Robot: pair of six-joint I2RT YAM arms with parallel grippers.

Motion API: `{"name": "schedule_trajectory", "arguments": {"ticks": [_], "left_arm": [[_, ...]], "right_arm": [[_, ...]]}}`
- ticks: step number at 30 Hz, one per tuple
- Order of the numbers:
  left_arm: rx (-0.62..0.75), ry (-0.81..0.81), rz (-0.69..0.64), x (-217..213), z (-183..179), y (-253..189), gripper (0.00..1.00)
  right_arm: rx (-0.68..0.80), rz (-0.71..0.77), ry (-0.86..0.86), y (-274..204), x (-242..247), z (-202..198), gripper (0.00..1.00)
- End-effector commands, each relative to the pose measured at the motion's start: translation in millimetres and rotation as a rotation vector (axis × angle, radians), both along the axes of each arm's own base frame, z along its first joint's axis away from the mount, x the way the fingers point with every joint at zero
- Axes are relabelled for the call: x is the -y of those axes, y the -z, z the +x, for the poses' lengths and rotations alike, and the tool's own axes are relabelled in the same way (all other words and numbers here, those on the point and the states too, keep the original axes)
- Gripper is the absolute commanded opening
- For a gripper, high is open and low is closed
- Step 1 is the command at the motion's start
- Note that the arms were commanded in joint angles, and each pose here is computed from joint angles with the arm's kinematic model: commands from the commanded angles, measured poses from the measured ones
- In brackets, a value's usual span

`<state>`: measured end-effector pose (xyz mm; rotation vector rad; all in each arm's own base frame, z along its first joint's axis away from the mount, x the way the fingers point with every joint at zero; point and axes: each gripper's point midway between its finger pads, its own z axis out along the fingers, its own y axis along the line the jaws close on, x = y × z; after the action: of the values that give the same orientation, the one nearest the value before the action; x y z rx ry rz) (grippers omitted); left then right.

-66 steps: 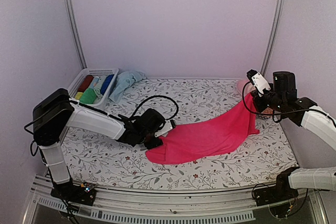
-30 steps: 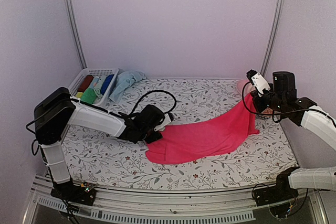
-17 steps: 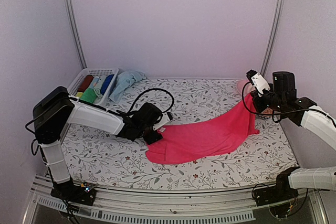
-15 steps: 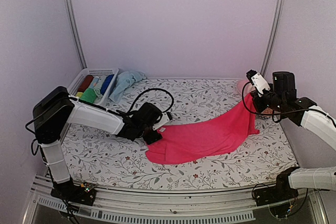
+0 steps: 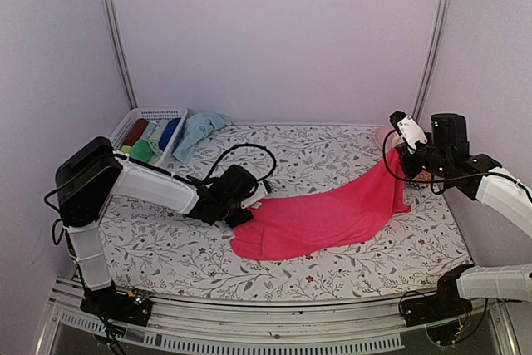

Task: Roll the towels
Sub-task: Flatten out the towel at the center of the board.

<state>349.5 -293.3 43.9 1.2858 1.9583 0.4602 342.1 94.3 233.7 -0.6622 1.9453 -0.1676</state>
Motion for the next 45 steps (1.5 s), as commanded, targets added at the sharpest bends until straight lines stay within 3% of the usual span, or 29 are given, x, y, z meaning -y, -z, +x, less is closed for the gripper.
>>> {"name": "schedule_trajectory", "arguments": {"ticks": [1, 4, 7, 11, 16, 24, 33, 36, 45], "left_arm": [[0.047, -0.008, -0.007, 3.8, 5.8, -14.6, 0.86], [0.071, -0.001, -0.084, 6.4, 3.1, -35.9, 0.97], [0.086, 0.012, -0.107, 4.0, 0.2, -49.1, 0.97], [0.079, 0.019, -0.031, -8.0, -1.2, -42.5, 0.97], [0.022, 0.098, -0.108, 0.0, -13.2, -47.5, 0.97], [-0.057, 0.156, -0.073, 7.1, -22.0, -21.1, 0.97], [-0.064, 0.137, 0.017, 4.1, -6.1, 1.6, 0.84], [-0.054, 0.132, 0.001, 6.5, -1.0, -2.4, 0.75], [-0.059, 0.141, -0.020, 12.1, 3.6, -9.7, 0.58]], "right_arm": [[-0.011, 0.009, -0.013, 2.7, -3.9, -0.7, 0.02], [-0.010, 0.008, -0.014, 2.1, -4.2, -0.7, 0.02], [-0.009, 0.008, -0.014, 1.6, -4.3, -0.6, 0.02], [-0.011, 0.007, -0.017, 2.1, -5.1, -1.1, 0.02], [-0.010, 0.010, -0.019, 1.3, -5.2, -1.7, 0.02], [-0.016, 0.008, -0.021, 3.3, -5.9, -1.5, 0.02], [-0.029, 0.005, -0.023, 7.3, -6.4, -1.4, 0.02], [-0.029, 0.005, -0.025, 7.4, -7.2, -1.3, 0.02], [-0.032, 0.002, -0.027, 8.4, -7.5, -1.4, 0.02]]}}
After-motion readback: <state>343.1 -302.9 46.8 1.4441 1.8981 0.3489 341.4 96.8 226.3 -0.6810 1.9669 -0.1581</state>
